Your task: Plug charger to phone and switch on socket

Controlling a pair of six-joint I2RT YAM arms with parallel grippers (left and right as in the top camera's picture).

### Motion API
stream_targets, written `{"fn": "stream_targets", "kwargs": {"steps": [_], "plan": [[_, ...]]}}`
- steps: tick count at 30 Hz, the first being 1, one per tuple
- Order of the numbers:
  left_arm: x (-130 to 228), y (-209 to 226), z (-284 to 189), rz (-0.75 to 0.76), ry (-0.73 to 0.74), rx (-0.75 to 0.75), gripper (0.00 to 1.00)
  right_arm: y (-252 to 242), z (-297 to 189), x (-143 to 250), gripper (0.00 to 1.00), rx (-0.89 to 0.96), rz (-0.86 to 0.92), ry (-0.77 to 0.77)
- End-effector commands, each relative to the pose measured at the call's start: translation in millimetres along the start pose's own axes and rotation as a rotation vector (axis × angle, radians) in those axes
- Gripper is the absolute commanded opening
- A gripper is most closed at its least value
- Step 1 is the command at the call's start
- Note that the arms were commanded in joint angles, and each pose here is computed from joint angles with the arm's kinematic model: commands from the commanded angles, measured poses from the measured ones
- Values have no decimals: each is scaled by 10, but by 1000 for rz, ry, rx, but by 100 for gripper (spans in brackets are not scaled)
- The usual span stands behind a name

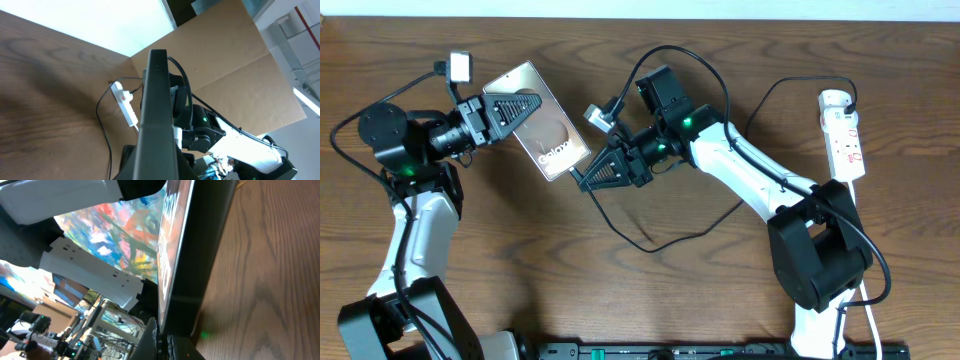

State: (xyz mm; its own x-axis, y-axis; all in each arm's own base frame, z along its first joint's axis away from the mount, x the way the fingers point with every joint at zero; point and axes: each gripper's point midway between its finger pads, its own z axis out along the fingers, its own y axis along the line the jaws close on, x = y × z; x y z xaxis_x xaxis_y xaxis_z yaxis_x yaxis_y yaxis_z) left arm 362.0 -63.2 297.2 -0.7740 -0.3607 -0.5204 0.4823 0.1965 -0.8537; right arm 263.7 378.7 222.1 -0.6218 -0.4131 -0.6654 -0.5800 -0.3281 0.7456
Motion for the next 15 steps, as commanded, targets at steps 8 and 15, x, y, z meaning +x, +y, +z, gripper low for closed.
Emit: {"fn": "stream_targets", "kwargs": {"steps": [8,15], "plan": [[126,-170,139,75,95,52,7,161,-53,-130,1,-27,-25,-12],[126,-170,139,71,95,51,7,163,-56,-186,1,-27,-33,-13]]}}
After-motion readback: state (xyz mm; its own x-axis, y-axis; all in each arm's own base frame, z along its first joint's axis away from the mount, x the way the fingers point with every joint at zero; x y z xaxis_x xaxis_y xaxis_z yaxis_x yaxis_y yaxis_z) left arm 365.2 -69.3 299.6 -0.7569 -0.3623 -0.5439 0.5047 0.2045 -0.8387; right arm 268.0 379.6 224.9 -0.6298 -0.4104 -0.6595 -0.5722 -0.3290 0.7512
